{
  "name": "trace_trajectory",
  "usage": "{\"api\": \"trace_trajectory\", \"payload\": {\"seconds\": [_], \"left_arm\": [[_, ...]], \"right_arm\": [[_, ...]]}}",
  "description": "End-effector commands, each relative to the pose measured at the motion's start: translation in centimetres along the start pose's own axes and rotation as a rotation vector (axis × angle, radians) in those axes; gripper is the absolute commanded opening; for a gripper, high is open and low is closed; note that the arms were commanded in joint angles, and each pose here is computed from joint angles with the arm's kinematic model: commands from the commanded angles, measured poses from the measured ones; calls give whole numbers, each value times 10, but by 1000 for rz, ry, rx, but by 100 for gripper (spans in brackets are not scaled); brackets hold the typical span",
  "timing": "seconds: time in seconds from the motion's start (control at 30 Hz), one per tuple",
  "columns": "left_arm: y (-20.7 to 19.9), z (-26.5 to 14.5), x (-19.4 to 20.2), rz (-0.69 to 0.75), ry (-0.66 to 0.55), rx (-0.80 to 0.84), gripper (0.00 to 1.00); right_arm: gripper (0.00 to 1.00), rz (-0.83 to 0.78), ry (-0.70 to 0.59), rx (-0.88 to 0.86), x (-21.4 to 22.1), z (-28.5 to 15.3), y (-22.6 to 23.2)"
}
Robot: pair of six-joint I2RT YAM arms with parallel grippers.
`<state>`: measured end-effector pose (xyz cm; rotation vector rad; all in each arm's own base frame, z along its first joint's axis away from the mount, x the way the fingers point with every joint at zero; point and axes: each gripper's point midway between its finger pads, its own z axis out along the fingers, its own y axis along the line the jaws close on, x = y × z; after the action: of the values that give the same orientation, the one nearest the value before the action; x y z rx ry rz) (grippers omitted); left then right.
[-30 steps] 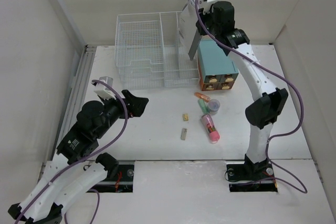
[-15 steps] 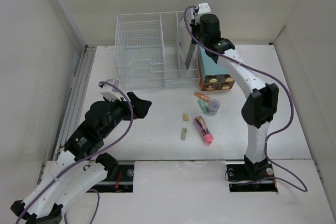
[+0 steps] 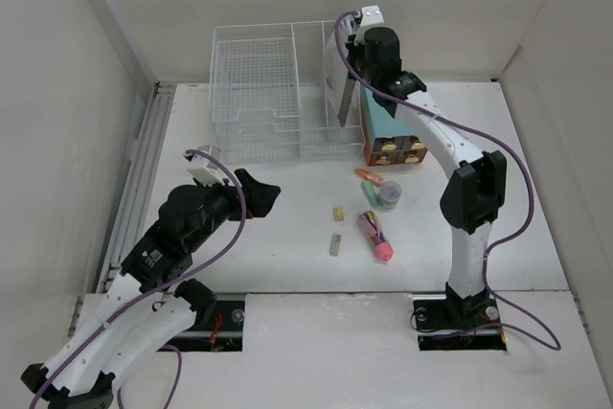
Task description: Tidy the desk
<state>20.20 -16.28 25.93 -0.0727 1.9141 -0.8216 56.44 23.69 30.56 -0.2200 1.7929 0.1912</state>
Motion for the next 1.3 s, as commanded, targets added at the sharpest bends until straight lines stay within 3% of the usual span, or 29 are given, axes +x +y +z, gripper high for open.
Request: {"api": "trace_trajectory", "payload": {"seconds": [0.0,0.3,0.67,1.27], "left_arm": [[-9,-7,-6,-15,-32,48,100],[-10,-11,-7,-24,-33,49,100],[-8,-10,-4,-33,-33,49,100],[-5,3,4,-32,-13,45,100]], "right_arm": [[0,-3,-121,14,-43,0,0],[0,-6,-165,4,-61,7,3],[0,-15,-164,-6,-52,22,3],[0,-9,-262,-87,-91,8,8]]}}
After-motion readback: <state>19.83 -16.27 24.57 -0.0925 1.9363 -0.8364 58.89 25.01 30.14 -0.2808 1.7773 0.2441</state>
